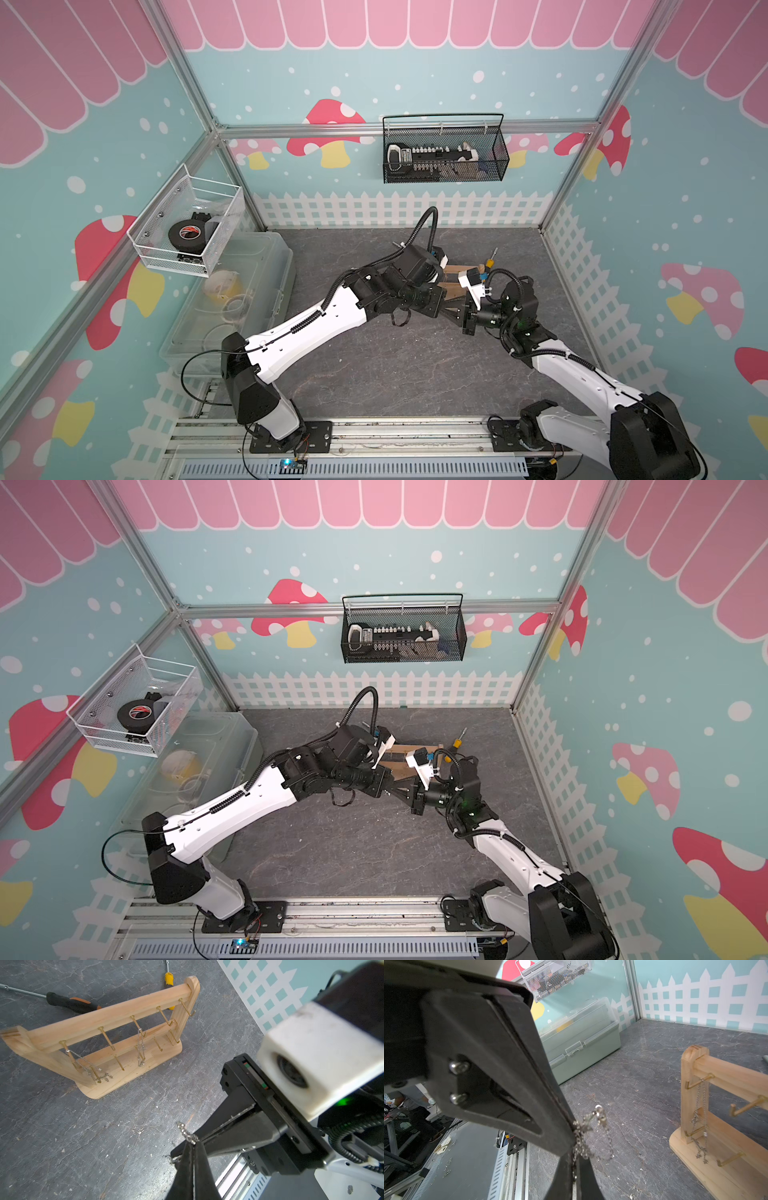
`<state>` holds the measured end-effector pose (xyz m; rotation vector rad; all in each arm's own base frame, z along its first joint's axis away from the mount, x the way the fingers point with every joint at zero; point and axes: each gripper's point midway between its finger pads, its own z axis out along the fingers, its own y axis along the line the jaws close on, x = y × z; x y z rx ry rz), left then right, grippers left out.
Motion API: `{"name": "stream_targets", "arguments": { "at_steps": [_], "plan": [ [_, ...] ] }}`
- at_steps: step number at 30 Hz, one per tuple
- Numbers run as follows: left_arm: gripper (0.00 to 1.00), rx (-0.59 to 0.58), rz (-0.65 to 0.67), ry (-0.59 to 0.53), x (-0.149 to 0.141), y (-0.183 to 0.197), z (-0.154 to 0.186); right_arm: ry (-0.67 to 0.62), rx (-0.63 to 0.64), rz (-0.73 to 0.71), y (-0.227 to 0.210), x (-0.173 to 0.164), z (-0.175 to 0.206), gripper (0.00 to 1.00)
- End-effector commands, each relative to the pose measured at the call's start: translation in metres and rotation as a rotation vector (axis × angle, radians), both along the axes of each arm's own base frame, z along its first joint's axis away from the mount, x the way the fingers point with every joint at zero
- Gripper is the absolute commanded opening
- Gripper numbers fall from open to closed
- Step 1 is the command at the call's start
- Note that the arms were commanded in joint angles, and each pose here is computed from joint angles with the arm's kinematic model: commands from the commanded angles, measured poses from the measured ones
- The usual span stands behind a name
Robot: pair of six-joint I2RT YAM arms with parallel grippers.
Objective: Hang the necklace on the jewelry display stand
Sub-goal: Pick up the necklace from the center of the board.
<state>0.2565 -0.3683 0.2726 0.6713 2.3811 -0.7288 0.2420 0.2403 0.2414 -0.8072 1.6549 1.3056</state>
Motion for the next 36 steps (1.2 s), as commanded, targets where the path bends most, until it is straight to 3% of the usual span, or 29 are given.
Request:
{"name": "stream_targets", "arguments": {
  "at_steps": [1, 7, 13, 18, 21, 25, 36],
  "plan": [
    [0.0, -0.024, 0.026, -0.027, 0.003, 0.007, 0.01, -0.014, 0.013, 0.005, 0.001, -0.003, 0.003, 0.0],
    [0.02, 0.012, 0.09, -0.027, 0.008, 0.019, -0.006, 0.089, -0.007, -0.037, -0.002, -0.001, 0.007, 0.0],
    [0.25, -0.015, 0.175, -0.015, 0.016, 0.033, -0.028, 0.334, -0.086, -0.034, -0.006, -0.014, -0.012, 0.0],
    [0.28, -0.04, 0.167, 0.012, 0.014, 0.031, -0.045, 0.452, -0.198, -0.027, -0.011, -0.025, -0.024, 0.0],
    [0.29, -0.05, 0.148, 0.002, 0.01, 0.036, -0.047, 0.47, -0.222, -0.059, -0.014, -0.02, -0.021, 0.0],
    [0.33, -0.127, 0.021, -0.009, -0.006, 0.024, -0.038, 0.463, -0.217, -0.096, -0.014, -0.012, -0.019, 0.0],
    [0.34, -0.201, -0.068, -0.131, -0.015, 0.011, -0.036, 0.421, -0.204, -0.109, -0.013, -0.003, 0.005, 0.0]
  ]
}}
